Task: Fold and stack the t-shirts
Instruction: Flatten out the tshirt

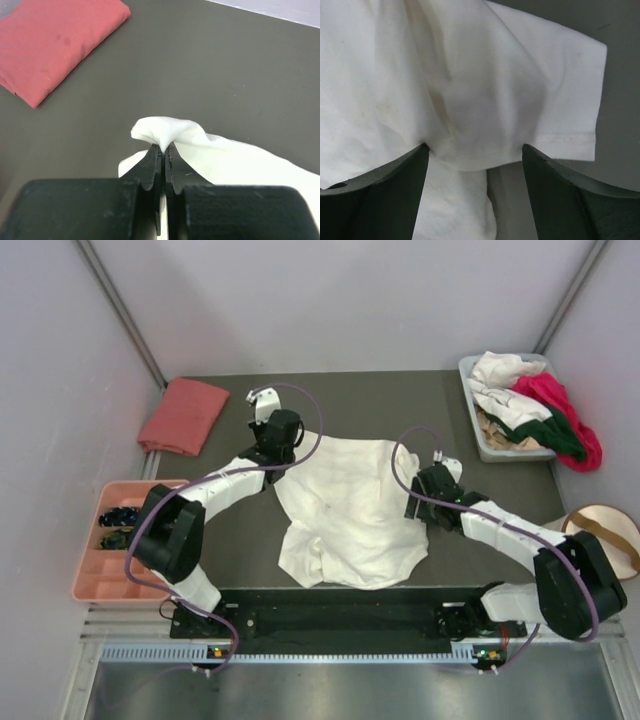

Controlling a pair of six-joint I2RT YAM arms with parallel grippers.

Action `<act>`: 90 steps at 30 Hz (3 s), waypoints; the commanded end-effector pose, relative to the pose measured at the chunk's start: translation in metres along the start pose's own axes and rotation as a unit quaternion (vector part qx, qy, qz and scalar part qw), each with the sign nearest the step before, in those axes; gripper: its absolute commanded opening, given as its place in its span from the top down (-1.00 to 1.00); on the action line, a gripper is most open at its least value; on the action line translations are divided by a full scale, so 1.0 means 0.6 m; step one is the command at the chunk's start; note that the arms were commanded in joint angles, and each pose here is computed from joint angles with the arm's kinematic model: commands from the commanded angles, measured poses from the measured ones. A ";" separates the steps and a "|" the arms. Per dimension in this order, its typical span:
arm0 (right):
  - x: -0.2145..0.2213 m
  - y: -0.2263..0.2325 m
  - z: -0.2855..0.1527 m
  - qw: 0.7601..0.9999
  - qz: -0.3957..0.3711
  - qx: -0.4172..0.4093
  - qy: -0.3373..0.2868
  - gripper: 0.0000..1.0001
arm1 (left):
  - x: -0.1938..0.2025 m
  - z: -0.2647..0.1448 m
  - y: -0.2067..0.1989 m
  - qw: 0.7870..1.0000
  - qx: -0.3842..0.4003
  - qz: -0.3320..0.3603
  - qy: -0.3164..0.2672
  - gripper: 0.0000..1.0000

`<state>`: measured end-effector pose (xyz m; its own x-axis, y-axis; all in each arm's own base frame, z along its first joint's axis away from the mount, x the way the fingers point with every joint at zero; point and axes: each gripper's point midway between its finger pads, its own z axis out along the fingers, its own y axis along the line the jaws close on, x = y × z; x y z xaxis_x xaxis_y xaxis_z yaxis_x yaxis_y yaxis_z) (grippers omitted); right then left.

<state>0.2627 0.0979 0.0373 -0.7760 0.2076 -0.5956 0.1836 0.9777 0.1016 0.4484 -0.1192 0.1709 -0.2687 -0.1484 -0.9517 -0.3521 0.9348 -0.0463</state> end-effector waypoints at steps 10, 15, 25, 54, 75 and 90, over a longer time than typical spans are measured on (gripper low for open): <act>-0.027 0.054 0.018 0.998 0.022 -0.053 -0.021 -0.28 | -0.031 -0.020 0.029 0.999 -0.015 -0.025 -0.025 1.00; -0.017 0.044 0.020 0.999 0.019 -0.042 -0.016 1.00 | -0.033 -0.018 0.036 0.999 -0.022 -0.023 -0.025 1.00; -0.082 -0.020 -0.057 0.995 0.016 0.033 -0.091 1.00 | -0.098 0.014 0.146 0.993 -0.082 -0.079 -0.042 1.00; -0.482 0.072 0.127 0.962 -0.073 0.139 -0.224 1.00 | -0.059 0.053 0.150 0.992 -0.088 -0.090 -0.009 1.00; -0.553 0.095 -0.023 0.939 -0.068 0.118 -0.316 -0.97 | 0.002 0.053 0.117 0.993 -0.060 -0.090 0.042 1.00; -0.059 0.174 -0.117 0.990 -0.043 -0.121 -0.059 -0.89 | 0.020 0.045 0.104 0.994 -0.053 -0.080 0.048 1.00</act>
<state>0.3214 0.1809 0.1581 -0.5890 0.0294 -0.8076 -0.0589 0.9951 0.0792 0.4471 -0.0543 0.1472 -0.3061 -0.3259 -0.8945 -0.4764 0.8659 -0.1525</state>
